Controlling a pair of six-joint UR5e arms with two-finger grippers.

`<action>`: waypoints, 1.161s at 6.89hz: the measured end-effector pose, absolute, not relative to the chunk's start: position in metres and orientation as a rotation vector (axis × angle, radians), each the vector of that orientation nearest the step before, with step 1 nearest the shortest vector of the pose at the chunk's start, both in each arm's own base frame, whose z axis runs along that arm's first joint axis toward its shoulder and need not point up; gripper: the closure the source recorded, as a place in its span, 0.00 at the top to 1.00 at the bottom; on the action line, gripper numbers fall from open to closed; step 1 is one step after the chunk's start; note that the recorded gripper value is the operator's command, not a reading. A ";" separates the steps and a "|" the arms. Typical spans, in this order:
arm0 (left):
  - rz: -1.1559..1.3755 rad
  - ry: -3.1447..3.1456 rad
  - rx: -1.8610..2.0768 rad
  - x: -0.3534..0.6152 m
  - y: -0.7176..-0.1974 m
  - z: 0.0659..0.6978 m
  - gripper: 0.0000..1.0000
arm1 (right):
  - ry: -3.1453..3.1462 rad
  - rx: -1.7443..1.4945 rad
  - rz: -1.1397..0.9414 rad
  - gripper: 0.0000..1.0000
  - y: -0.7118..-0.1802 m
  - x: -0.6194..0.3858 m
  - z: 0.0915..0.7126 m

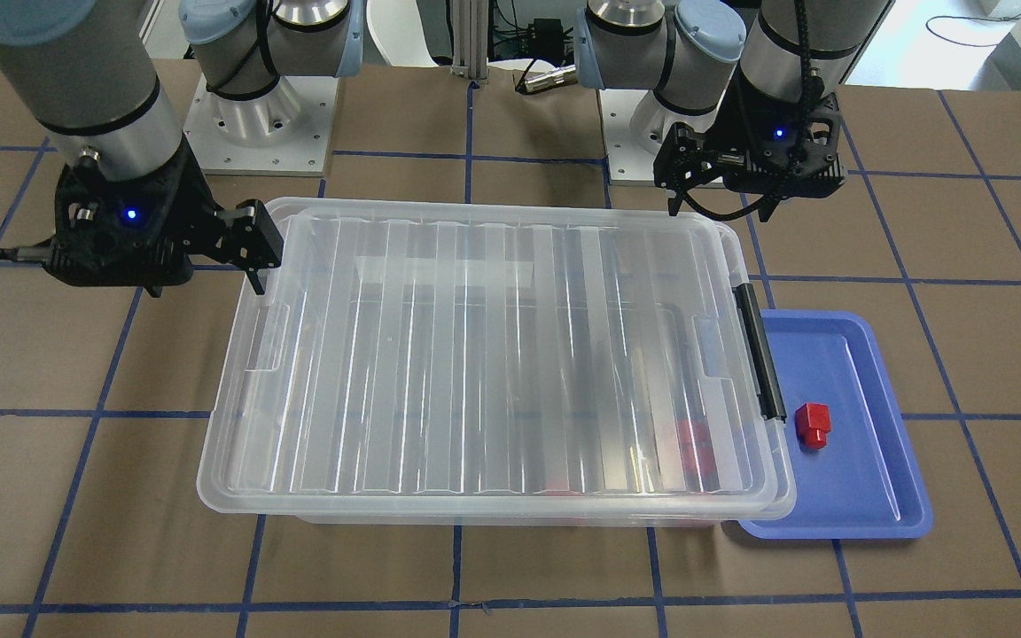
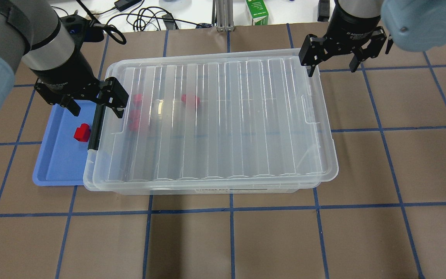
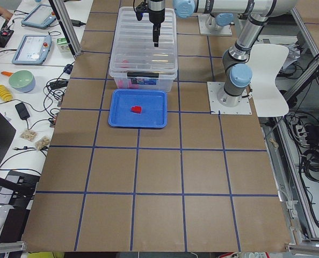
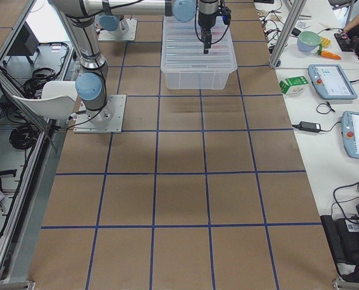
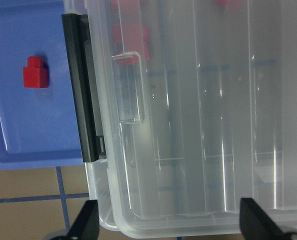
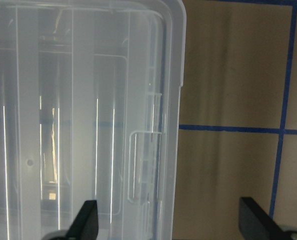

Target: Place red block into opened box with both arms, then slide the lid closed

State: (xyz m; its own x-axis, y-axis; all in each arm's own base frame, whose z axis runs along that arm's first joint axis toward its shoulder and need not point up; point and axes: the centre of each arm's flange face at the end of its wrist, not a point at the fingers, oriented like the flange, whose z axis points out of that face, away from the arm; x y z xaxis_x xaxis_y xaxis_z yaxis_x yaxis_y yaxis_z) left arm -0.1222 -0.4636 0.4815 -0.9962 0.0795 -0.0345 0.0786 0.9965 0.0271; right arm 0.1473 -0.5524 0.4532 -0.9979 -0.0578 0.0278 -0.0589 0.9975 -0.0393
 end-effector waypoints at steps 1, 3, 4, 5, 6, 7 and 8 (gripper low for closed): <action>0.040 3.101 0.120 -0.122 -0.464 0.481 1.00 | -3.111 0.100 0.060 1.00 -0.566 0.147 0.421; 0.038 3.099 0.120 -0.121 -0.464 0.482 1.00 | -3.109 0.141 0.028 0.99 -0.580 0.140 0.384; 0.035 3.099 0.120 -0.121 -0.464 0.482 1.00 | -3.110 0.139 0.012 0.99 -0.584 0.131 0.376; 0.035 3.098 0.120 -0.121 -0.464 0.482 1.00 | -3.110 0.138 -0.005 0.99 -0.586 0.120 0.370; 0.035 3.098 0.122 -0.121 -0.464 0.482 1.00 | -3.110 0.143 -0.017 0.99 -0.586 0.113 0.363; 0.035 3.094 0.127 -0.120 -0.464 0.482 1.00 | -3.110 0.145 -0.020 0.98 -0.584 0.109 0.356; 0.035 3.091 0.130 -0.120 -0.463 0.483 1.00 | -3.110 0.146 -0.022 0.98 -0.583 0.108 0.352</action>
State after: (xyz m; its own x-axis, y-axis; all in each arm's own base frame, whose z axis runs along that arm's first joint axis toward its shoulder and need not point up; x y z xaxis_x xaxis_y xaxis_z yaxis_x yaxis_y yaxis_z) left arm -0.1200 -0.4629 0.4830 -0.9953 0.0846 -0.0462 0.0836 0.9962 0.0249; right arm 0.1080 -0.5831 0.3519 -0.9952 -0.0941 0.0273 -0.0937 0.9955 0.0154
